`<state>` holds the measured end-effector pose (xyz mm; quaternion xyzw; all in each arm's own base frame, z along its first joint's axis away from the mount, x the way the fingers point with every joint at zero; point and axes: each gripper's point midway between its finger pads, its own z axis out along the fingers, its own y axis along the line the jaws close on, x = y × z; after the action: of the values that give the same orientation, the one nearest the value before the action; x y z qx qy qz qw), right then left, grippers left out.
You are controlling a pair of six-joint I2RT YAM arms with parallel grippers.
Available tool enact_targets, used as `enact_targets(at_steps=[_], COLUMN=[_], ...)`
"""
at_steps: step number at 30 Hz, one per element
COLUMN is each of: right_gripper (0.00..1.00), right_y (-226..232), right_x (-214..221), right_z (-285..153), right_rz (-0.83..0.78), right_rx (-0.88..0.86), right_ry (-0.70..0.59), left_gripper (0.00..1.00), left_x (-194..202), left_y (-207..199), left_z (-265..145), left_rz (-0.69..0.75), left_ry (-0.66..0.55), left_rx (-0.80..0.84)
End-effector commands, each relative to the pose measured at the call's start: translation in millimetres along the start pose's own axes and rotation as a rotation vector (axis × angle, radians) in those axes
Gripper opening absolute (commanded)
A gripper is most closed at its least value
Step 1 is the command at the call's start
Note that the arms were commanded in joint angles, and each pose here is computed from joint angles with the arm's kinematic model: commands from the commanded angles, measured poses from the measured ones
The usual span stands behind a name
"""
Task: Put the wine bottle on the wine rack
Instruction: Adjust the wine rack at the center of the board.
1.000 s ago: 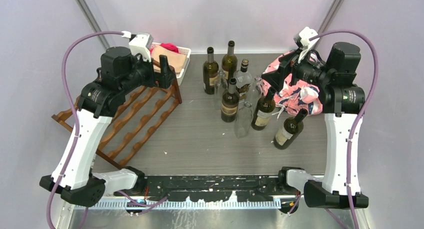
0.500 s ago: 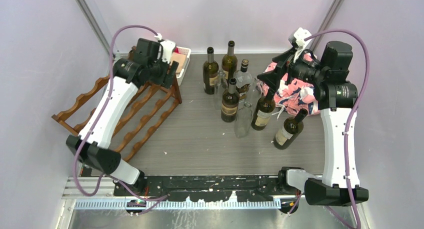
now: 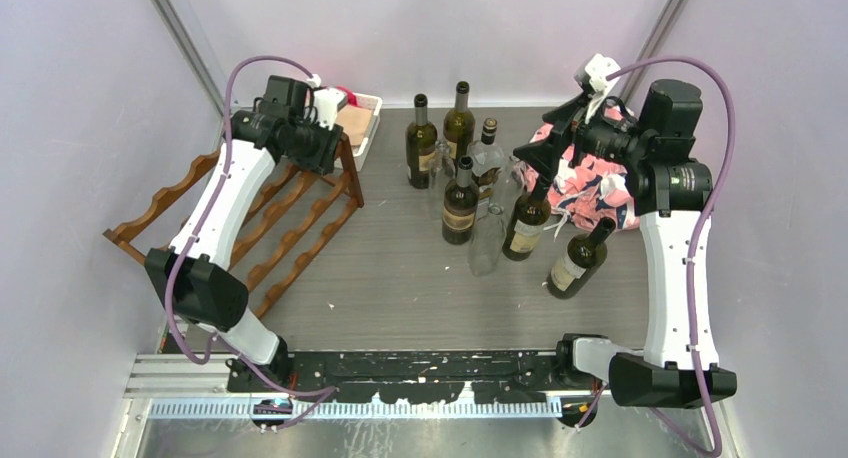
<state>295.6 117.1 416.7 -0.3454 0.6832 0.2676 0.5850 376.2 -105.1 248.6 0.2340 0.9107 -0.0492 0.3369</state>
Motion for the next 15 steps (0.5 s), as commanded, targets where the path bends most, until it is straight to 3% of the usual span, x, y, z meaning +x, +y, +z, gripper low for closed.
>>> enact_targets(at_steps=[1,9,15], right_gripper=[1.00,1.00,1.00], right_y=[-1.8,-5.0,-8.4], right_x=[-17.0,-22.3,-25.6], right_z=[3.8,8.7,14.4], right_rz=[-0.040,-0.008,0.028], right_rx=[-0.016,-0.029,-0.045], right_ry=[-0.054,-0.074,-0.092], left_gripper=[0.37,0.16,0.16], left_x=[-14.8,-9.2,-6.9], left_y=[-12.6,-19.4,-12.8], left_z=[2.2,-1.1,-11.9], left_rz=[0.032,0.051,0.078], left_ry=[-0.054,-0.044,-0.057], left_rx=[0.093,0.131,0.085])
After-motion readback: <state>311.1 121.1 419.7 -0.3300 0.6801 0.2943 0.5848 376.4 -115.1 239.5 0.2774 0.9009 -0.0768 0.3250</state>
